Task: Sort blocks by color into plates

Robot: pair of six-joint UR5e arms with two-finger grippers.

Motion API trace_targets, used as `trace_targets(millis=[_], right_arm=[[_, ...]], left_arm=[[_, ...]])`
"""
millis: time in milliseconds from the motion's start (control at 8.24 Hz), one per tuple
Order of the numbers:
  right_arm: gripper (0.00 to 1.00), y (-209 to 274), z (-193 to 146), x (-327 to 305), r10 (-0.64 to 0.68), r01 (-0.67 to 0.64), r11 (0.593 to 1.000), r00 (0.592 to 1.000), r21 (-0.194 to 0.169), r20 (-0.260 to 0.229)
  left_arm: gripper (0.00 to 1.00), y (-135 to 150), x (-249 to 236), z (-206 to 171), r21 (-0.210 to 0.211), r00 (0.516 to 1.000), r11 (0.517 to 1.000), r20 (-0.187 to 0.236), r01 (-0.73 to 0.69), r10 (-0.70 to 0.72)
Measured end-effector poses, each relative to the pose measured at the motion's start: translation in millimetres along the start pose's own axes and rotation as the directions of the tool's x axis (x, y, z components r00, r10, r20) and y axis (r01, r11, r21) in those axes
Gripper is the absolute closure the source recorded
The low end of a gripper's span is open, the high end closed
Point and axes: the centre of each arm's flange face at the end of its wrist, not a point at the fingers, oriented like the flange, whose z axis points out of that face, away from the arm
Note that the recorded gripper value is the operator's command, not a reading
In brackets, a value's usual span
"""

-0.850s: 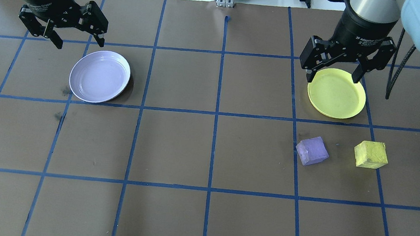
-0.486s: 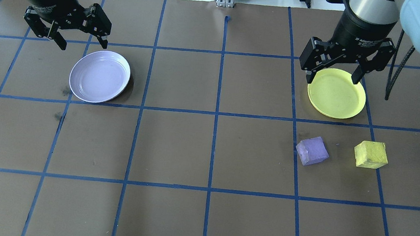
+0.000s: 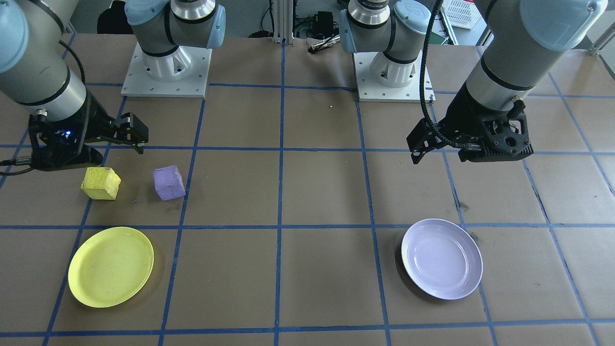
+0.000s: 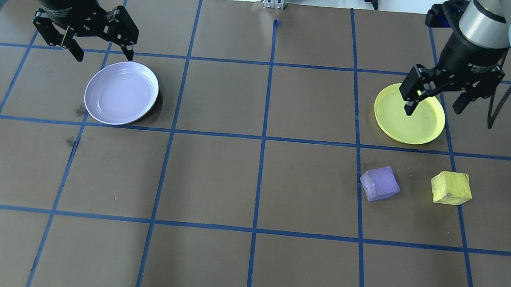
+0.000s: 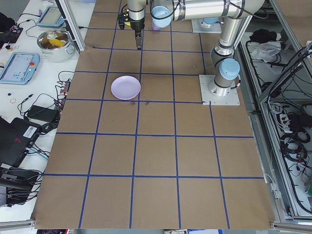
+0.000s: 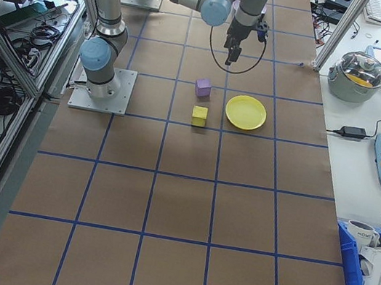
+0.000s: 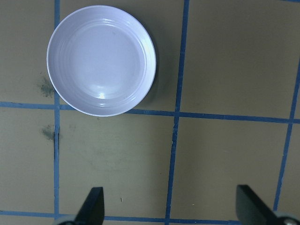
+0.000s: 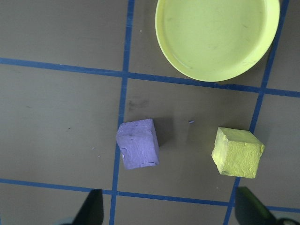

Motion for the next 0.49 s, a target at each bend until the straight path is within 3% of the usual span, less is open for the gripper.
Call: trace_targets(millis=[364,486], right_arm=[[0.00,16.6,76.4,56.8,0.141,-0.141,0.990,0.990,0.000,0.005],[0.00,22.6,96.7,64.5,0.196,-0.196,0.980,0.981,-0.021,0.007]], left_arm=[[0.00,0.6,-0.6,-1.6,0.003,1.000,1.000,0.000,0.001,-0.001],[0.00,0.4,-0.7,-1.4,0.003,1.000,1.000,0.000,0.001,-0.001]])
